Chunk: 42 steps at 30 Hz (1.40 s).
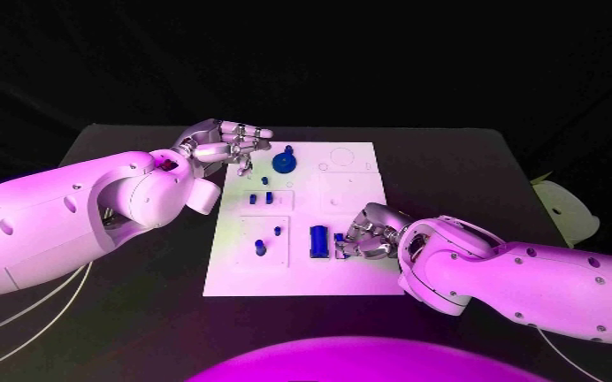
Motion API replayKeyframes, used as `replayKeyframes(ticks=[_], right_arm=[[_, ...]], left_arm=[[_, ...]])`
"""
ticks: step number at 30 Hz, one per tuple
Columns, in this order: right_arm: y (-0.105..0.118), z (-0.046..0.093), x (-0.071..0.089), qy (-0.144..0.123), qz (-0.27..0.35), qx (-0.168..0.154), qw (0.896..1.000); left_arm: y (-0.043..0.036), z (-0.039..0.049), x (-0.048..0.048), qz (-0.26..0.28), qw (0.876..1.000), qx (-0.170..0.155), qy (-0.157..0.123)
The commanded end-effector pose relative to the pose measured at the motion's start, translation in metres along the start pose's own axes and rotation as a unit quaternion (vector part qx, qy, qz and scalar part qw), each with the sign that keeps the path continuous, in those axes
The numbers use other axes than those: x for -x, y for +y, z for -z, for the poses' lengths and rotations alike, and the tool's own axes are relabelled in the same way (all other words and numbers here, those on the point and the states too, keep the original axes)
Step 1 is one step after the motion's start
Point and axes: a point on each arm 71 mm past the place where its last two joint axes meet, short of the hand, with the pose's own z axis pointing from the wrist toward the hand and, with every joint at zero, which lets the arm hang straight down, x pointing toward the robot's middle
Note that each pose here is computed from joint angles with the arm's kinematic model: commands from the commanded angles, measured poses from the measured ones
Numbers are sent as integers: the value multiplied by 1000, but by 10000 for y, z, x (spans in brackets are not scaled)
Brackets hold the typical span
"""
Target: Assemble the parts on the task board
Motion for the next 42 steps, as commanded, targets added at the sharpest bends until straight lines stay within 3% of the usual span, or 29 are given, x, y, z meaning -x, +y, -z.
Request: replayKeyframes(ticks=[1, 34, 42], right_arm=[[13, 1, -55, 20, 5, 2, 1000], [-47, 61, 12, -3, 10, 12, 1000], [-71, 111, 47, -2, 24, 33, 999]], left_arm=[[-9, -2, -25, 4, 1000, -2, 9], [-3, -7, -7, 3, 1000, -1, 7], [1, -14, 5, 3, 1000, -1, 5]])
